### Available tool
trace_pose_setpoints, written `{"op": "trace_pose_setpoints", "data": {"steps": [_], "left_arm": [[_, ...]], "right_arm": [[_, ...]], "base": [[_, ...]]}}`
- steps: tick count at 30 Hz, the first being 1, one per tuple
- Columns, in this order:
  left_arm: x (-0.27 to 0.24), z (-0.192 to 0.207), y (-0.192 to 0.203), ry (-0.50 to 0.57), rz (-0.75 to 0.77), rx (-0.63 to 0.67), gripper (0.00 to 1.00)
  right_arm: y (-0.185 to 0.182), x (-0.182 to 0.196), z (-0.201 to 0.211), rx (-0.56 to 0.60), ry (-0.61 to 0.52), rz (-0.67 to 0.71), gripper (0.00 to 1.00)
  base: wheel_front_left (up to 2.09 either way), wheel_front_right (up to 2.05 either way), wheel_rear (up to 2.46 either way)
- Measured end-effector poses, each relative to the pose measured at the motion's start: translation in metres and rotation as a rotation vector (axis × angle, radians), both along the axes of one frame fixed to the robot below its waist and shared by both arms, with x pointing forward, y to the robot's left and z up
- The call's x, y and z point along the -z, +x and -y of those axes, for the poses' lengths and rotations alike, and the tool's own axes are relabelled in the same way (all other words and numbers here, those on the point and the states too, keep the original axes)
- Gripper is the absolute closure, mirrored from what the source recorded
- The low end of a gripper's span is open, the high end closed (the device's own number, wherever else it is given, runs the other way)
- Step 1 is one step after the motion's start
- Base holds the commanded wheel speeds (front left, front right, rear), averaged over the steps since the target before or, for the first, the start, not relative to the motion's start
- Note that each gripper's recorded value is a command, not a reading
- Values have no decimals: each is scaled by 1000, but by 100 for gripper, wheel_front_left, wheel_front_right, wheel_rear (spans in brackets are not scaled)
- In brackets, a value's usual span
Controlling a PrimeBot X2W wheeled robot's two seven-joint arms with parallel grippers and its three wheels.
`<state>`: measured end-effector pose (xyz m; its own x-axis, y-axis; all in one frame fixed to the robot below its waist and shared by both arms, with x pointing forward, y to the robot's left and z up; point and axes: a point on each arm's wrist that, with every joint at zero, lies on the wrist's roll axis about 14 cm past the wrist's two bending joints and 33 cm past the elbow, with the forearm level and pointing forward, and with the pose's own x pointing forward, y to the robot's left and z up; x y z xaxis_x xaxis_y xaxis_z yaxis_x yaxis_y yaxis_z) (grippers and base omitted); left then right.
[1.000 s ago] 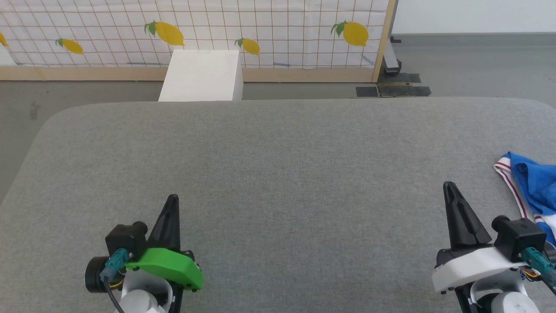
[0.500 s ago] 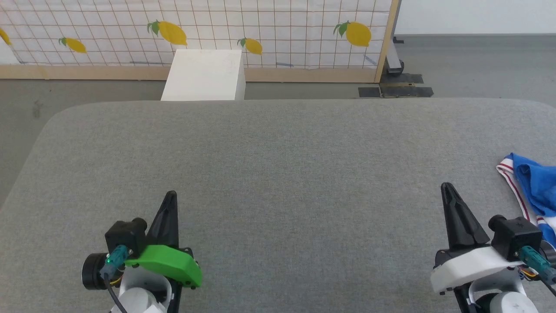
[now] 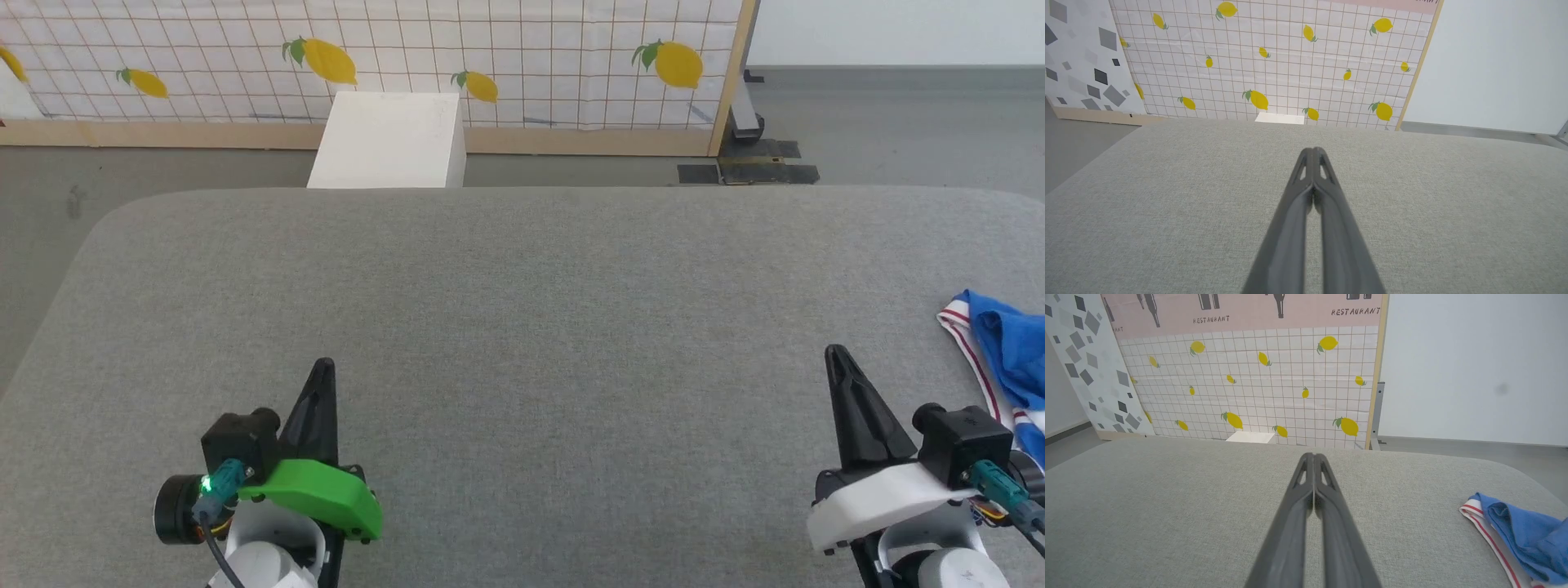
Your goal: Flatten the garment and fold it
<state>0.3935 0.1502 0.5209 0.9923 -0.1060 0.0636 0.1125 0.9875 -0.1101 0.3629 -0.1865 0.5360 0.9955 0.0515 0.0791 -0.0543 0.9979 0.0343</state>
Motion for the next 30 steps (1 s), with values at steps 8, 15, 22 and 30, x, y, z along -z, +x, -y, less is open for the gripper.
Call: {"op": "trace_pose_setpoints", "data": {"steps": [8,15,22,30], "left_arm": [[1,-3,-2,20,-6,-12,100],[-2,-4,-3,30,-4,-11,100],[-2,-6,-4,40,-9,-18,100],[-4,-9,-5,56,-7,-31,100]], "right_arm": [[1,1,-2,-7,-8,-9,100],[2,2,-4,-13,-16,-15,100],[2,3,-6,-19,-20,-21,100],[3,4,-9,-26,-27,-30,100]], "base": [[0,0,0],[0,0,0],[0,0,0],[0,0,0]]}}
